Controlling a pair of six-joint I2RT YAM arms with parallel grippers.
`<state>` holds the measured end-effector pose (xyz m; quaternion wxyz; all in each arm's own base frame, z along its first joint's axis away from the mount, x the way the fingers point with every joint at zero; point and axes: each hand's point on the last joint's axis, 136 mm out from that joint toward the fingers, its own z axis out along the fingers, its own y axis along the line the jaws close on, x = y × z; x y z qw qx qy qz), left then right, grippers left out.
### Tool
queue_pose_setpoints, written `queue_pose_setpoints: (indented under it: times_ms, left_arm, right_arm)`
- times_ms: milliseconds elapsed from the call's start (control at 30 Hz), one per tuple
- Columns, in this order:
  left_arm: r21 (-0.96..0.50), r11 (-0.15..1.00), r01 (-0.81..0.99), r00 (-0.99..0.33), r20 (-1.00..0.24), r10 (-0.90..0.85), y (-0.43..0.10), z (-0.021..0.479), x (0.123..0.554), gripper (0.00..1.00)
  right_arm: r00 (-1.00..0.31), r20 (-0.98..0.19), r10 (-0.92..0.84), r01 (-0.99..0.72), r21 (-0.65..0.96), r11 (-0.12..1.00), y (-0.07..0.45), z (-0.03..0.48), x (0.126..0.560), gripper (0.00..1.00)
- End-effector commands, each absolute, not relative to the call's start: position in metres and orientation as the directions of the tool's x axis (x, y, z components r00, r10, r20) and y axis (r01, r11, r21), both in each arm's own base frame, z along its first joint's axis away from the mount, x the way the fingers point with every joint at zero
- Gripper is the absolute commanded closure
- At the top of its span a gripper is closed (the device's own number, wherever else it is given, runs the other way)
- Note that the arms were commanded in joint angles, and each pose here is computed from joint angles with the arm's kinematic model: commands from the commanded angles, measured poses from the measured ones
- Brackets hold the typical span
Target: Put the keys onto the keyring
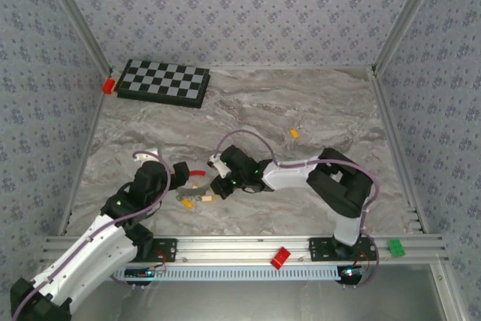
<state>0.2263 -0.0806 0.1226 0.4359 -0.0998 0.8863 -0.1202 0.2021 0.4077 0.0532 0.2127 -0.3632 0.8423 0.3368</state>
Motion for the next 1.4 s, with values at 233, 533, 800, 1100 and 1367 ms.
queue_pose_setpoints:
  times_ms: [233, 533, 800, 1100, 1367]
  left_arm:
    - [-0.379, 0.920, 0.099, -0.512, -0.812, -0.280, -0.119, 0.182, 0.255, 0.00]
    - [-0.442, 0.856, 0.267, -0.492, -0.827, -0.274, -0.171, 0.232, 0.286, 0.01]
    - [-0.481, 0.774, 0.412, -0.550, -0.808, -0.210, -0.223, 0.259, 0.304, 0.01]
    - [-0.493, 0.715, 0.497, -0.549, -0.816, -0.181, -0.256, 0.274, 0.313, 0.02]
    - [-0.527, 0.667, 0.526, -0.552, -0.808, -0.203, -0.268, 0.289, 0.307, 0.10]
  right_arm:
    - [-0.503, -0.804, -0.316, -0.782, 0.269, 0.562, 0.361, 0.148, 0.264, 1.00]
    - [-0.436, -0.895, -0.093, -0.763, 0.313, 0.566, 0.309, 0.215, 0.302, 1.00]
    - [-0.330, -0.935, 0.131, -0.839, 0.354, 0.414, 0.272, 0.283, 0.296, 1.00]
    - [-0.359, -0.879, 0.313, -0.842, 0.450, 0.299, 0.249, 0.337, 0.294, 1.00]
    - [-0.468, -0.762, 0.447, -0.766, 0.602, 0.225, 0.241, 0.355, 0.312, 1.00]
